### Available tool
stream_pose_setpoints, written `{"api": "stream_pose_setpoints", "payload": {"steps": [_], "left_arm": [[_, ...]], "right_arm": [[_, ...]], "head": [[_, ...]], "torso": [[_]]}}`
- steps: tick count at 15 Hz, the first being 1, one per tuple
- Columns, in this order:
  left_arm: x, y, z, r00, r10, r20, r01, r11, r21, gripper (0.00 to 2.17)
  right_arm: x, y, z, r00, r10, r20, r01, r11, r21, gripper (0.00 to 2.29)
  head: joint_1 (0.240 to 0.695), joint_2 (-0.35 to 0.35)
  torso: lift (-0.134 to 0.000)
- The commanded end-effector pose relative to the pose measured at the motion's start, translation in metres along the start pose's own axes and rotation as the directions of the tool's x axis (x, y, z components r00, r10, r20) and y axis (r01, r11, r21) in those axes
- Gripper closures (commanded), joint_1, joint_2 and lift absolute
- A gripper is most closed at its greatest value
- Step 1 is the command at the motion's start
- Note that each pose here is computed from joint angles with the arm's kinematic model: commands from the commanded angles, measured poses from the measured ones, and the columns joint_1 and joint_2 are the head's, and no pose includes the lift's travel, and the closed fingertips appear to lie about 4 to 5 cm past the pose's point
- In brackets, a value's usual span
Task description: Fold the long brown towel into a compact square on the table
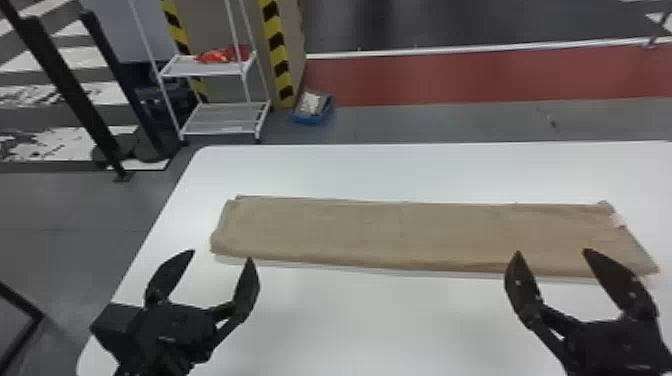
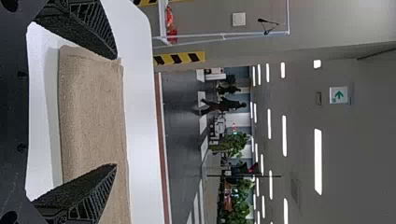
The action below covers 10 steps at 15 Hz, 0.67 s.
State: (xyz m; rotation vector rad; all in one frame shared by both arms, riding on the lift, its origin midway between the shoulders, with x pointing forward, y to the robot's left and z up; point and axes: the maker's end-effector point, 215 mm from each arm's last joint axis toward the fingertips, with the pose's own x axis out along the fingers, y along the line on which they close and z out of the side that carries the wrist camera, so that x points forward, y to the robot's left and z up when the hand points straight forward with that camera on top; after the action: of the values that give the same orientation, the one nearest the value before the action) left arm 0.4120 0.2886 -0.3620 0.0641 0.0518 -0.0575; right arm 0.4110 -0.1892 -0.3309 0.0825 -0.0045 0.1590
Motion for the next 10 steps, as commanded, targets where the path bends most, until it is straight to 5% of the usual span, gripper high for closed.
{"api": "stream_pose_setpoints", "payload": {"steps": [1, 10], "left_arm": [[0.0001, -0.0018, -0.001, 1.0, 0.0, -0.003, 0.0, 1.0, -0.002, 0.05], [0.0008, -0.0016, -0.0022, 1.0, 0.0, -0.004, 0.0, 1.0, -0.003, 0.05]], "right_arm": [[0.0002, 0.0003, 0.0002, 1.0, -0.004, 0.001, 0.004, 1.0, 0.006, 0.11], [0.0013, 0.0002, -0.0011, 1.0, -0.003, 0.0, 0.003, 1.0, 0.01, 0.11]], "head": [[0.695, 0.137], [0.695, 0.135]], "torso": [[-0.123], [-0.123]]}}
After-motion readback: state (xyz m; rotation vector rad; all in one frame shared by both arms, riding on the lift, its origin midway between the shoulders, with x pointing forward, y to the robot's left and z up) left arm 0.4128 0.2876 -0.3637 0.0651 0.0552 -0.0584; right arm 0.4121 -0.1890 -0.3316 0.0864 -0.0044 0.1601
